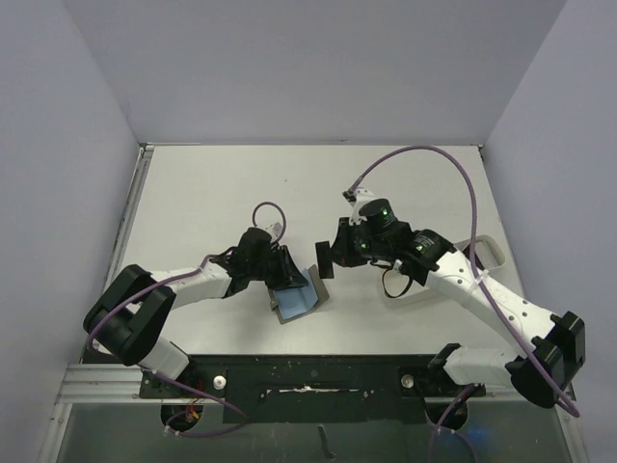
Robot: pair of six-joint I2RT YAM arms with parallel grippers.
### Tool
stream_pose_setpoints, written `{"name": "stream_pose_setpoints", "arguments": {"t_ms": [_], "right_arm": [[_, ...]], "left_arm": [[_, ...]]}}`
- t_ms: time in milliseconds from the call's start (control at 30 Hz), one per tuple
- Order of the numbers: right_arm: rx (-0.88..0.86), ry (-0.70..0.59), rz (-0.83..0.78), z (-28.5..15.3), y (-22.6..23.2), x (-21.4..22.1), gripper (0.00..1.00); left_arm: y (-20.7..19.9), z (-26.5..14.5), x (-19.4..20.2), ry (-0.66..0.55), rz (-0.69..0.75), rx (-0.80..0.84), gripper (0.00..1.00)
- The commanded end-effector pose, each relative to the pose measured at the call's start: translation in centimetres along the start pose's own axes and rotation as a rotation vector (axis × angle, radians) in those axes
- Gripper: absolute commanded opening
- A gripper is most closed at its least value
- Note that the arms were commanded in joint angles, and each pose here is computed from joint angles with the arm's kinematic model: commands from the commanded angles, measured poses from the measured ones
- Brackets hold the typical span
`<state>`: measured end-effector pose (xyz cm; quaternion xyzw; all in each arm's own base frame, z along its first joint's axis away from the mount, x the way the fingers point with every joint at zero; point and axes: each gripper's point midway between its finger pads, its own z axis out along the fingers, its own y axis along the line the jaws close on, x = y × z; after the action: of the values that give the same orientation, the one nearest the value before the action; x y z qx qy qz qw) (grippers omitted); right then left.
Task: Put the credit cards into the card holder
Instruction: Insert the credit card into the card holder.
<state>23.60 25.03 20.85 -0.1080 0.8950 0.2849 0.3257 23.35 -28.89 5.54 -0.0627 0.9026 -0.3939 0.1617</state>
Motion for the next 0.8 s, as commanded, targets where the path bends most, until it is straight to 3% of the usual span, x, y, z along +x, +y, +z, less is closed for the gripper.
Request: {"name": "stream_pose_setpoints", "arguments": {"t_ms": [0,433,767], "right_arm": [[-0.048,-0.002,-0.012,2.0,2.5,0.3,0.00],[0.034,0.115,-0.006,6.9,0.1,4.6,0.00],[0.095,0.176,-0.017,8.5,-2.2,6.8,0.00]], "left_arm": [[-2.0,0.0,-2.3,-0.062,0.018,0.028,0.21],[-1.1,-0.5,-2.2,-0.061,-0.009,-0.026,0.21],[-0.2,-3.2,-2.4,-0.100,0.010,-0.100,0.21]]}}
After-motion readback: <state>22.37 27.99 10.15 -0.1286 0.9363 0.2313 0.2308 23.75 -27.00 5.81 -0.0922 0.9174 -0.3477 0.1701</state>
